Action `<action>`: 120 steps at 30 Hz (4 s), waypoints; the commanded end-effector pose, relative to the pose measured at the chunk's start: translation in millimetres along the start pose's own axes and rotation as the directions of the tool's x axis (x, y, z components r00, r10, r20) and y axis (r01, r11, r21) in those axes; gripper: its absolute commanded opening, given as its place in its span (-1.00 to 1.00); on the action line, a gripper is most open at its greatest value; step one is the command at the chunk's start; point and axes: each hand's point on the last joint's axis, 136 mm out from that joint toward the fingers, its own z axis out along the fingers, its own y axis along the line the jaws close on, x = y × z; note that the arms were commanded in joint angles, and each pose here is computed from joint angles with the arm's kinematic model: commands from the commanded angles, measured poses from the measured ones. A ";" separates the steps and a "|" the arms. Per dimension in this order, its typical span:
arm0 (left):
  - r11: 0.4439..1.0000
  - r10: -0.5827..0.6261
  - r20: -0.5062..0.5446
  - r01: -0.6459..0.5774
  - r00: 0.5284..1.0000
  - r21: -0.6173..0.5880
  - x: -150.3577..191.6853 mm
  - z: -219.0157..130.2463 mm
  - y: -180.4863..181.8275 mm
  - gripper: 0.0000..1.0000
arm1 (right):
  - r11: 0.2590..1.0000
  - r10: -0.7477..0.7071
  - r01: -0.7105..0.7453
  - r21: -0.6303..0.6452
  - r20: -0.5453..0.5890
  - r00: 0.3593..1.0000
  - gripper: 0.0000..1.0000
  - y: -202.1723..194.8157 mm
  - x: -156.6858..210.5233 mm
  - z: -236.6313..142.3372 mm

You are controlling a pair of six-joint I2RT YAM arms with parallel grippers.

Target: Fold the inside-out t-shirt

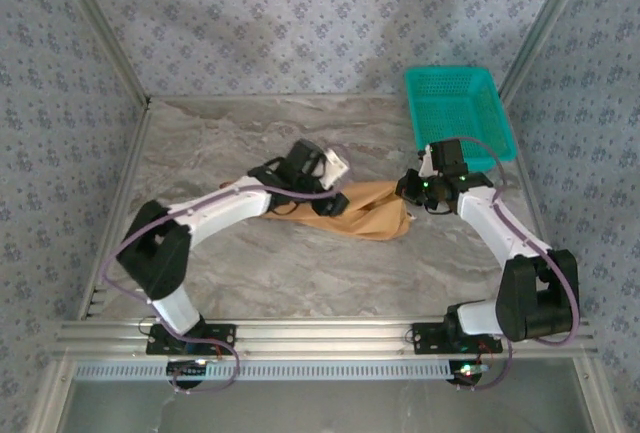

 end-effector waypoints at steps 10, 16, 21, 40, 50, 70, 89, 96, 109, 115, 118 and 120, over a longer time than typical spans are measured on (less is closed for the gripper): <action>0.954 0.245 -0.088 -0.257 0.965 -0.154 10.6 58.4 25.3 0.00 | 1.000 -0.026 0.026 -0.011 0.039 0.999 -1.00 6.0 -9.0 -21.6; 0.908 0.223 -0.099 -0.243 0.970 -0.341 -9.1 41.6 61.7 -1.00 | 0.999 -0.052 0.052 0.012 0.030 0.998 -1.00 -0.4 -1.0 -27.2; 0.896 0.182 -0.057 -0.190 0.982 -0.401 -28.4 17.3 70.6 -1.00 | 0.998 -0.049 0.048 0.033 0.018 0.999 -1.00 -11.7 5.2 -27.4; 0.934 -0.332 0.080 0.340 0.940 -0.109 -62.7 -28.1 46.6 -1.00 | 0.943 0.005 0.018 0.331 -0.070 0.998 -0.64 -52.1 -11.9 20.7; 0.879 -0.465 0.080 0.471 0.882 -0.077 -54.4 -16.4 64.5 -1.00 | 0.959 -0.257 0.259 0.117 -0.032 0.966 -0.31 40.1 16.8 13.5; 0.864 -0.496 0.064 0.499 0.866 -0.062 -50.1 -21.2 66.6 -1.00 | 0.895 -0.429 0.431 0.114 -0.039 0.902 -0.16 83.6 -2.2 113.3; 0.850 -0.521 0.091 0.526 0.849 -0.041 -51.5 -27.7 77.7 -1.00 | 0.905 -0.366 0.354 0.235 0.010 0.931 -1.00 78.8 -22.1 87.2; 0.833 -0.541 0.141 0.551 0.829 -0.048 -61.2 -30.5 102.5 -1.00 | 0.940 -0.340 0.341 -0.032 0.029 0.940 -1.00 118.2 -6.1 13.2; 0.806 -0.574 0.076 0.579 0.815 -0.119 -27.0 0.5 122.6 -1.00 | 0.938 -0.087 0.079 -0.337 -0.008 0.996 -1.00 106.1 -13.6 -15.2; 0.839 -0.541 0.108 0.543 0.834 0.013 -36.9 -14.4 97.2 -0.38 | 0.982 -0.020 0.003 -0.191 -0.090 0.996 -1.00 66.0 -5.9 28.0; 0.852 -0.523 0.151 0.512 0.839 0.108 -42.0 -25.6 79.2 -0.16 | 0.982 -0.010 -0.010 -0.191 -0.100 0.995 -1.00 64.3 -4.8 34.7; 0.862 -0.504 0.173 0.482 0.846 0.154 -42.5 -30.0 66.9 -0.08 | 0.982 -0.008 -0.010 -0.187 -0.099 0.995 -1.00 63.6 -6.5 35.4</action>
